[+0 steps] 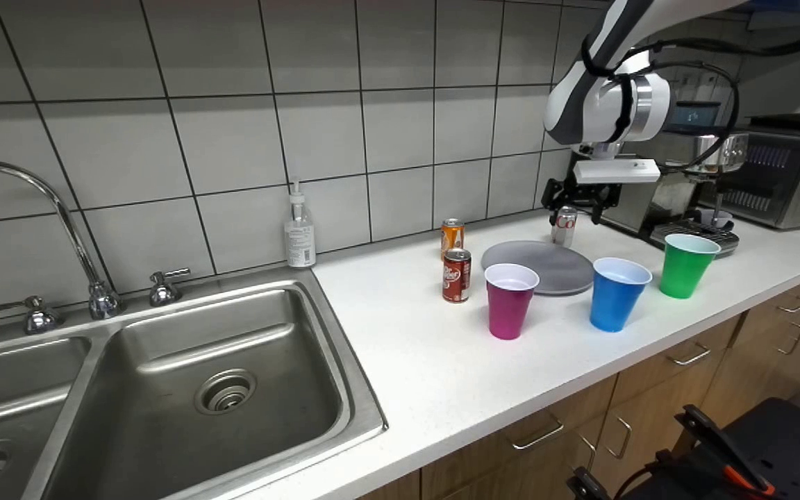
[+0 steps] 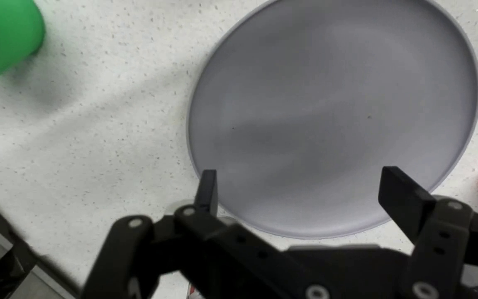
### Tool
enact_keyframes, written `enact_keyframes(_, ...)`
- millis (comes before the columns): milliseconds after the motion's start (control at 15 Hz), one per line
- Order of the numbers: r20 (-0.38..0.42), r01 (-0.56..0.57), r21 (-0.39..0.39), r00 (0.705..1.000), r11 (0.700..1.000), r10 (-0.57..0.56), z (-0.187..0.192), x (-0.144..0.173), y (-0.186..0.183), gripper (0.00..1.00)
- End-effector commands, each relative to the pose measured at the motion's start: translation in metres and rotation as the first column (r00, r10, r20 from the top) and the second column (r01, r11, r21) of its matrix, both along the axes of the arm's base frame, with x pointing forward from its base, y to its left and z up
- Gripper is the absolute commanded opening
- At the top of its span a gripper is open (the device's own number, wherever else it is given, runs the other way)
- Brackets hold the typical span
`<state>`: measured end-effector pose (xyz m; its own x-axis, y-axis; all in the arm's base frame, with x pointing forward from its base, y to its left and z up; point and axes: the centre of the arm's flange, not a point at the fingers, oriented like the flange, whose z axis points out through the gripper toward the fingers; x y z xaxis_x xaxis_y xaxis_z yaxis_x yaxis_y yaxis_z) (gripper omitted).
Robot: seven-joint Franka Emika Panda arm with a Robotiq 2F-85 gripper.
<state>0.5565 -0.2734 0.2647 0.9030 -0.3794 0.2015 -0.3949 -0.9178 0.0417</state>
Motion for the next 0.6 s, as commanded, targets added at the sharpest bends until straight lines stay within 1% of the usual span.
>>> enact_keyframes(0,0.024,0.060,-0.026,0.998,0.998,-0.059,0.009,-0.026,0.029,1.00)
enact_keyframes(333,0.046,0.149,-0.039,0.988,0.988,-0.147,0.009,-0.039,0.061,1.00)
enact_keyframes(533,0.059,0.218,-0.039,0.975,0.975,-0.216,0.009,-0.047,0.076,1.00)
